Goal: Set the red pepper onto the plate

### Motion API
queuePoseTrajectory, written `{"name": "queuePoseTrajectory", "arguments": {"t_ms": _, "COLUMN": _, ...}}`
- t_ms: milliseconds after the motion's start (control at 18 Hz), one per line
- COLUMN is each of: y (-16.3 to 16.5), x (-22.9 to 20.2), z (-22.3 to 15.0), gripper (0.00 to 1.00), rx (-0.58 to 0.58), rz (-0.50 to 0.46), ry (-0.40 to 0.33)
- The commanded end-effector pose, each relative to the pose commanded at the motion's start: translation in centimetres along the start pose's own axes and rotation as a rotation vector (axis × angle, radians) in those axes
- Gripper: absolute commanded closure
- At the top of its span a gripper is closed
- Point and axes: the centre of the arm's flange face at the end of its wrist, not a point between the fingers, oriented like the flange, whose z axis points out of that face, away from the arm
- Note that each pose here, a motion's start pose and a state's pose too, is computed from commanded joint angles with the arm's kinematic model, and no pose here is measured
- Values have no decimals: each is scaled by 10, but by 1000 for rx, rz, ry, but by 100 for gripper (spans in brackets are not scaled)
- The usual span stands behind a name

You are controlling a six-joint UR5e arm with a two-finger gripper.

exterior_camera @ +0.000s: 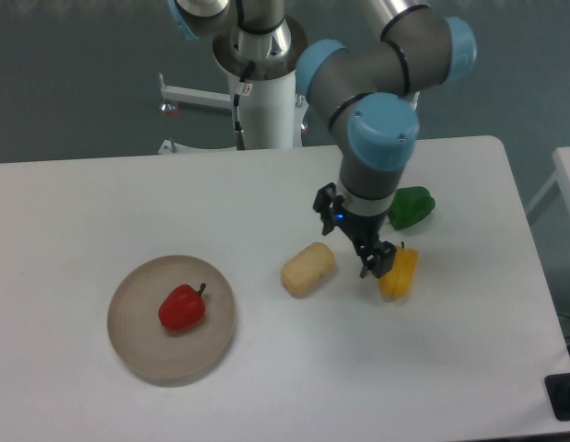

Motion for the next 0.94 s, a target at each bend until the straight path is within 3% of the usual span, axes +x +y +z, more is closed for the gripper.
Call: {"name": "queuePoseTrajectory", "arguments": {"t_ms": 944, "y": 11, "x": 3, "z": 7, "gripper": 0, "rx": -42, "rz": 7, "ry": 28}}
